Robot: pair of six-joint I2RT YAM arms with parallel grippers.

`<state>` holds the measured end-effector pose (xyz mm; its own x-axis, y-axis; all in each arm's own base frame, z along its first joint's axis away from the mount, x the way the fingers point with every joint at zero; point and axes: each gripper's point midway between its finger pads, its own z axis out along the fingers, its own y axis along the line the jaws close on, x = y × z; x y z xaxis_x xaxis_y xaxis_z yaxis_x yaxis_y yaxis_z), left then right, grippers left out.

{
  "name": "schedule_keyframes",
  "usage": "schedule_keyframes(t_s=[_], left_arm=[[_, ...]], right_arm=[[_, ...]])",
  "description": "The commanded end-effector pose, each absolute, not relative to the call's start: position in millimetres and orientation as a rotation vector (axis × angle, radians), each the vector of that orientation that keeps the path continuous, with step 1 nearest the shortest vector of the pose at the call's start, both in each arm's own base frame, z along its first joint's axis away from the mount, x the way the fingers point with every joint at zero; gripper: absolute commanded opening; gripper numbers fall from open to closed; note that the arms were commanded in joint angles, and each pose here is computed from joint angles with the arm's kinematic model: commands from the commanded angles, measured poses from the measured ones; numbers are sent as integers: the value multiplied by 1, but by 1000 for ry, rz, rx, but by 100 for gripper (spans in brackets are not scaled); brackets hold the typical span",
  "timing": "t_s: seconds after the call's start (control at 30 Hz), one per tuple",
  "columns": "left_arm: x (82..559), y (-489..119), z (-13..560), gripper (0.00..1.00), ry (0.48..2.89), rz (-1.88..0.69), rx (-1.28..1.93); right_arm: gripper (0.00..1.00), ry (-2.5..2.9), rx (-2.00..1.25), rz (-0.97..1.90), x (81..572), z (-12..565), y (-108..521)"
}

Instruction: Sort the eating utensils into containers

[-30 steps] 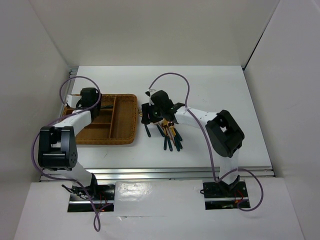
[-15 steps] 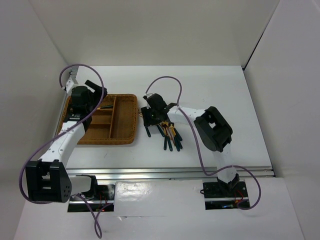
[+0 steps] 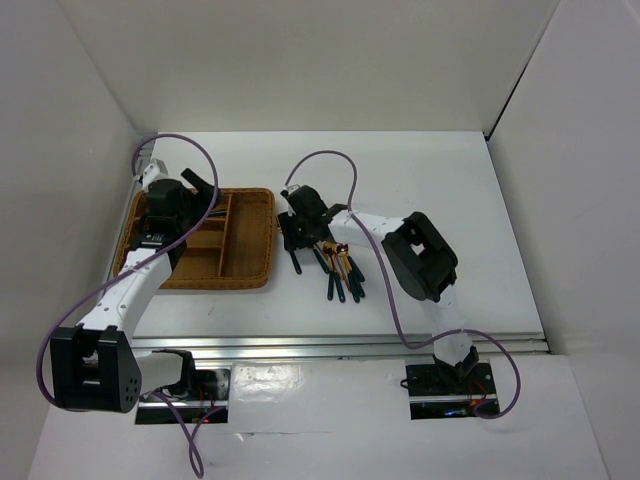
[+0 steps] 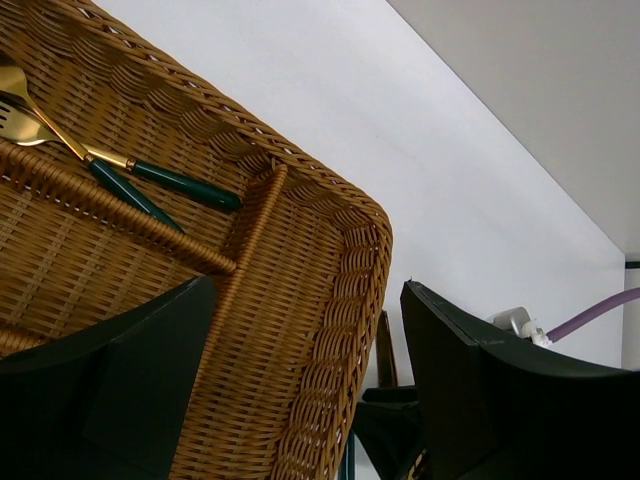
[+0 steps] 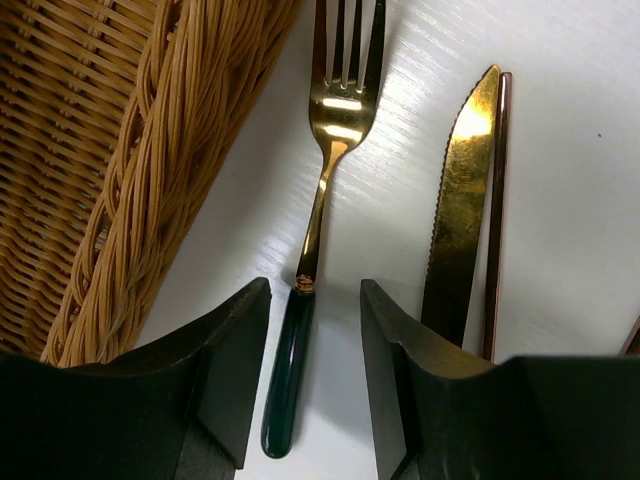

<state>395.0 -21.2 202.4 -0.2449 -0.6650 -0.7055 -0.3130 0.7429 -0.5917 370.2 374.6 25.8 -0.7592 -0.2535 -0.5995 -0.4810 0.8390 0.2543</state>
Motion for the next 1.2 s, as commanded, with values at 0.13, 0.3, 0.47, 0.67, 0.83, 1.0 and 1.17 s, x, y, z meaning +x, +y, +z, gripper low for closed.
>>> schedule_keyframes(t_s=[0.13,0.3,0.47,0.67,0.83,1.0,1.17], left_arm=[[392,-16,207,90,1825,-355,-716],[390,-9,203,90,1836,-302,-725],[386,-7,197,91,1842,-287,-734],[385,-11,196,91,1860,-304,-698],[383,-63,211,92,1905,-582,-458],[356,-118,200,91,1929,-905,-211],[327,-159,192,91,1881,-1200,-23]], right_arm=[[43,2498,-540,415,370,6,371],[32,2542,-511,299,370,-13,355],[23,2566,-498,257,367,-19,346],[2,2607,-464,145,361,-32,327],[0,2588,-428,173,365,-5,332],[0,2490,-349,332,383,54,333],[0,2392,-260,421,400,107,326]])
